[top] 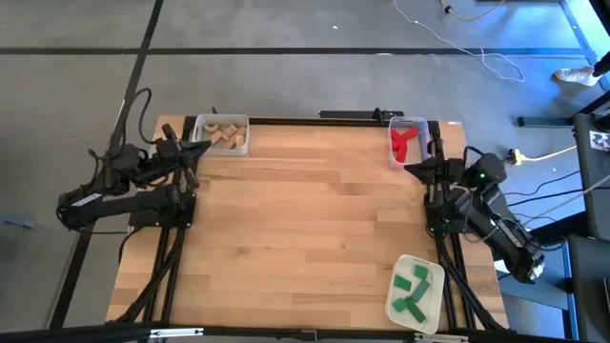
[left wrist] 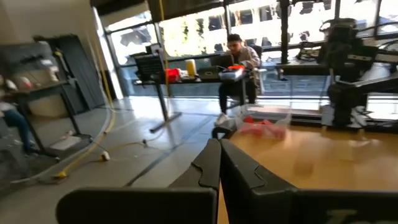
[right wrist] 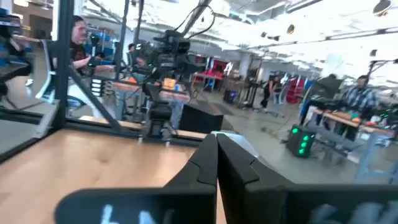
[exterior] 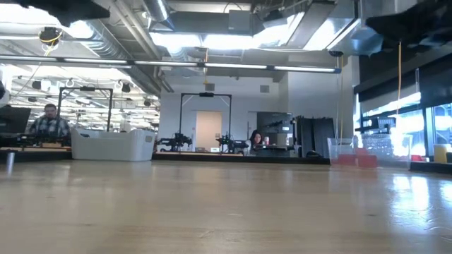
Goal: Sort & place blocks by color
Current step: Return to Home Position
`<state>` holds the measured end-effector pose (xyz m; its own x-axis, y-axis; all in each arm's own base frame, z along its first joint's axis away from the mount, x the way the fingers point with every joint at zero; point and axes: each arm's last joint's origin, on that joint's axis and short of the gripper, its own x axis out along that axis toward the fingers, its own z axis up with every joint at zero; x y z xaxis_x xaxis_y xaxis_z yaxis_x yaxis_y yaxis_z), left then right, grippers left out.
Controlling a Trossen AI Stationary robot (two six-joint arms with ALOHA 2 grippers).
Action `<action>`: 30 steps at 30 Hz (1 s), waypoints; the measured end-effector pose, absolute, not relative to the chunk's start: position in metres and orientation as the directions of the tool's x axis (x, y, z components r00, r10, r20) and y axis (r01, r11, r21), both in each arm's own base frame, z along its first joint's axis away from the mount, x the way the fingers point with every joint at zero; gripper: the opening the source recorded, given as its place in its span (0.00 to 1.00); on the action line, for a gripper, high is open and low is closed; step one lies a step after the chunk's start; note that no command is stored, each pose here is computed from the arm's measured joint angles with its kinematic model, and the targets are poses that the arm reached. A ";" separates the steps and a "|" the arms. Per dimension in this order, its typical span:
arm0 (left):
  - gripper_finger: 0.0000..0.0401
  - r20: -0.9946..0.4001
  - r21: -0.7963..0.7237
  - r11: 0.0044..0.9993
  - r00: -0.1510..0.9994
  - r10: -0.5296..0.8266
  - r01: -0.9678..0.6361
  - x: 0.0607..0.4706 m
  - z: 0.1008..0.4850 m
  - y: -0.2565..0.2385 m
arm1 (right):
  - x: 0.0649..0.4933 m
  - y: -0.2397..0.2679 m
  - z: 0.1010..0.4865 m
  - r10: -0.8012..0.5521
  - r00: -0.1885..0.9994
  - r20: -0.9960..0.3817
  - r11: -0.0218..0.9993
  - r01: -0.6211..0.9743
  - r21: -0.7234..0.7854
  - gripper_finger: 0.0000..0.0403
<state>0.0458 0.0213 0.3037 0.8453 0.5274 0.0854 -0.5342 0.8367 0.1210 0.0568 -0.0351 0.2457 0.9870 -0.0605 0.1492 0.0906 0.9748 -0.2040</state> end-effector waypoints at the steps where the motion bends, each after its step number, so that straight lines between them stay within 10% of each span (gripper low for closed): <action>1: 0.00 0.093 0.130 0.828 0.838 0.537 -0.545 0.047 0.300 0.022 | 0.059 -0.037 0.241 -0.067 0.985 0.156 0.972 0.100 -0.211 0.00; 30: 0.00 0.044 0.135 0.749 0.759 0.649 -0.648 0.090 0.189 0.042 | 0.073 -0.055 0.175 -0.086 0.993 0.077 0.978 0.099 -0.185 0.00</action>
